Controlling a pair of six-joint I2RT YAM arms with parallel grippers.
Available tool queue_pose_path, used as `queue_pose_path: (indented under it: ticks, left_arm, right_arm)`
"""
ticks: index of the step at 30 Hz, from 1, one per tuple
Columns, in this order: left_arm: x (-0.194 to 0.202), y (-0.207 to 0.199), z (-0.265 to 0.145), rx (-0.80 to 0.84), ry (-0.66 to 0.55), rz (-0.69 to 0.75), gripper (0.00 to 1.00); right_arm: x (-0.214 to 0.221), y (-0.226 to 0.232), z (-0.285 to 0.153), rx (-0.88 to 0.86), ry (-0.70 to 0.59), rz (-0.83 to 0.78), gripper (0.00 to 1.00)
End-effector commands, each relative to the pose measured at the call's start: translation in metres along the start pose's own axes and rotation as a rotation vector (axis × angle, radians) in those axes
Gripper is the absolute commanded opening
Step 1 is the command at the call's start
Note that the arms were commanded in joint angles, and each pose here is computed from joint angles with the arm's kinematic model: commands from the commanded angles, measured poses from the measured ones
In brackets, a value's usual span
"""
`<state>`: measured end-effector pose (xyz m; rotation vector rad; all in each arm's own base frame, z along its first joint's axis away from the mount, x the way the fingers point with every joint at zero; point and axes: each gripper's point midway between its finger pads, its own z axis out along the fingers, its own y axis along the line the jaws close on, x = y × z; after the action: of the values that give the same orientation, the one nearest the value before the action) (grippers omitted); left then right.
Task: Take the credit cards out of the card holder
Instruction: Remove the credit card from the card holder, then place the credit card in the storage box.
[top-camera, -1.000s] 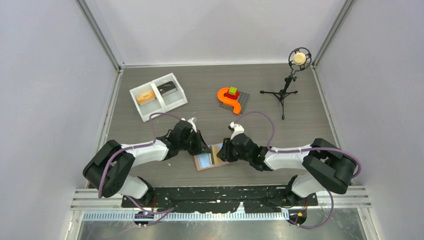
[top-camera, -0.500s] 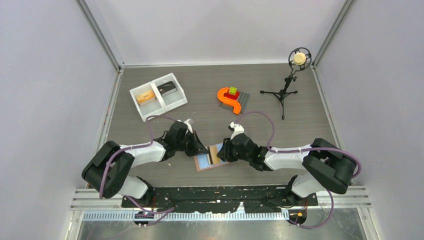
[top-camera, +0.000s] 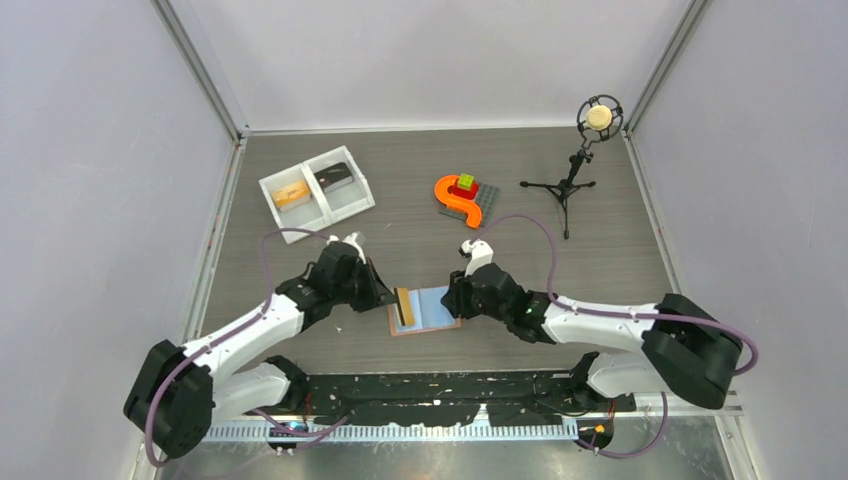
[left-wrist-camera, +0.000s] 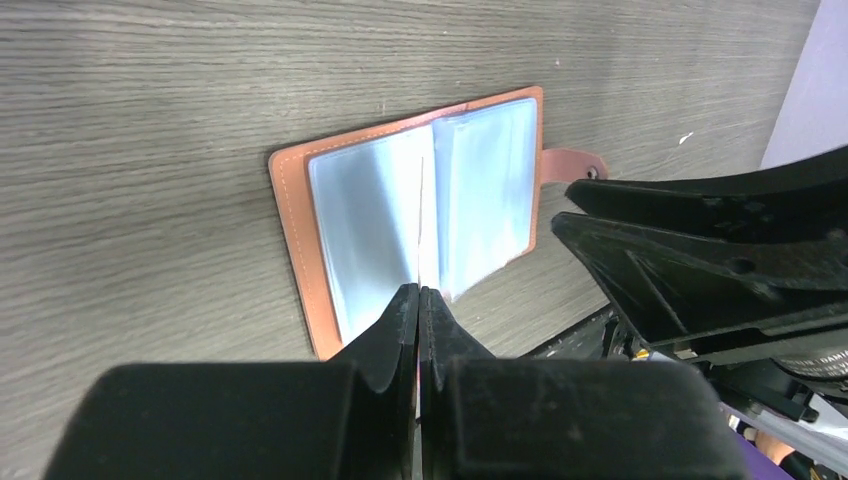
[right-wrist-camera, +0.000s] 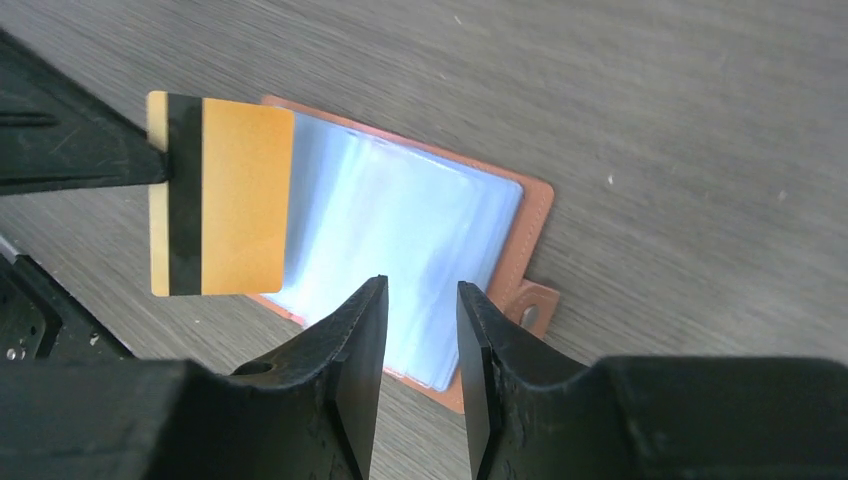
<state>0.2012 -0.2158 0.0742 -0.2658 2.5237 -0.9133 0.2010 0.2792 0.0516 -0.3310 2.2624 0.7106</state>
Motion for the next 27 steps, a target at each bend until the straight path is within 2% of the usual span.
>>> queue_pose_path:
  ticks: [1, 5, 8, 10, 15, 20, 27]
  left_arm:
    - [-0.021, -0.020, -0.029, -0.007, -0.056, 0.044, 0.00]
    - [-0.032, -0.042, -0.053, 0.030, -0.086, 0.058, 0.00]
    - [-0.033, -0.056, -0.065, 0.078, -0.086, 0.048, 0.00]
    - [-0.033, -0.065, -0.071, 0.116, -0.085, 0.025, 0.00]
    - [-0.029, -0.078, -0.077, 0.187, -0.073, -0.022, 0.00]
    - [-0.029, -0.080, -0.080, 0.202, -0.077, -0.043, 0.00]
    - [-0.027, -0.085, -0.081, 0.227, -0.067, -0.068, 0.00]
  right_arm:
    - [-0.058, 0.031, -0.020, -0.068, -0.209, -0.197, 0.39]
    - [-0.067, 0.051, -0.037, -0.143, -0.361, -0.432, 0.42]
    - [-0.078, 0.081, -0.065, -0.236, -0.584, -0.675, 0.43]
    - [-0.077, 0.088, -0.078, -0.276, -0.673, -0.781, 0.44]
    - [-0.071, 0.096, -0.077, -0.243, -0.706, -0.992, 0.48]
    - [-0.068, 0.104, -0.066, -0.174, -0.717, -1.061, 0.58]
    - [-0.066, 0.123, -0.063, -0.112, -0.762, -1.102, 0.58]
